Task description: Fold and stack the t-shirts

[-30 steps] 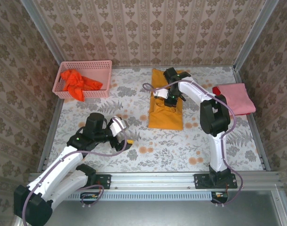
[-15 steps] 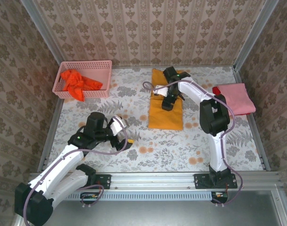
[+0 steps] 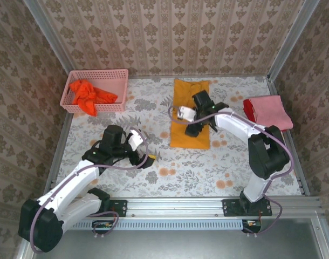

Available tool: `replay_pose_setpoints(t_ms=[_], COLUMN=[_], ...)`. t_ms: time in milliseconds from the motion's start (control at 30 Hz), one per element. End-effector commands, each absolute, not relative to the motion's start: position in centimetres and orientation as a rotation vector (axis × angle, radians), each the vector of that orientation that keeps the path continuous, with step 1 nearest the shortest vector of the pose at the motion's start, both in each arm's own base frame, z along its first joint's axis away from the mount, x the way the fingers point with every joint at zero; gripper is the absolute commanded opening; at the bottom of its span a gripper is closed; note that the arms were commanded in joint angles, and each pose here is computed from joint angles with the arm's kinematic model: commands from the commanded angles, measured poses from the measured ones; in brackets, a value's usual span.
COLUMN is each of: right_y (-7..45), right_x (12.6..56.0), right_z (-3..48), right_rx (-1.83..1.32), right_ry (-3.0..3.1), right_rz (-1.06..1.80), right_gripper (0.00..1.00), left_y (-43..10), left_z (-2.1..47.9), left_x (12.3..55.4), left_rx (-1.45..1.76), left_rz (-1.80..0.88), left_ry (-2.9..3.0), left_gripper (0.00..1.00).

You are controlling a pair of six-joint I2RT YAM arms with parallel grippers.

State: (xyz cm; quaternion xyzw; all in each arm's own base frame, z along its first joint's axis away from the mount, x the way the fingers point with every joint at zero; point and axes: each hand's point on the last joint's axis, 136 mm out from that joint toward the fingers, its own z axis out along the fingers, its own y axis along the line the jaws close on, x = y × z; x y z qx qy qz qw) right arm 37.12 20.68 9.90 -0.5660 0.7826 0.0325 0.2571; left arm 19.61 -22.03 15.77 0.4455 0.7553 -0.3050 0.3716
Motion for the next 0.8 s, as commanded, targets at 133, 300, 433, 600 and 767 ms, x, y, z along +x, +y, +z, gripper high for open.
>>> replay_pose_setpoints(t_ms=[133, 300, 433, 600, 767], right_y=[23.6, 23.9, 22.8, 22.2, 21.6], right_x=[31.2, 29.5, 30.3, 31.5, 32.1], right_z=[7.8, 6.0, 4.7, 4.0, 2.5], right_rx=[-1.742, -1.773, -1.791, -1.787, -1.817], right_ry=[2.004, 2.041, 2.074, 2.103, 2.136], right_rz=[0.147, 0.152, 0.082, 0.055, 0.014], right_gripper=[0.60, 0.55, 0.56, 0.56, 0.57], left_y=[-21.9, -21.9, -21.8, -21.3, -21.3], left_z=[17.0, 16.6, 16.4, 15.9, 15.9], left_x=[19.8, 20.3, 20.4, 20.6, 20.6], left_rx=[1.130, 1.090, 1.083, 1.071, 1.071], left_rz=[-0.764, -0.764, -0.764, -0.730, -0.726], left_ry=[1.929, 1.989, 2.015, 2.049, 2.050], left_gripper=[1.00, 1.00, 1.00, 1.00, 1.00])
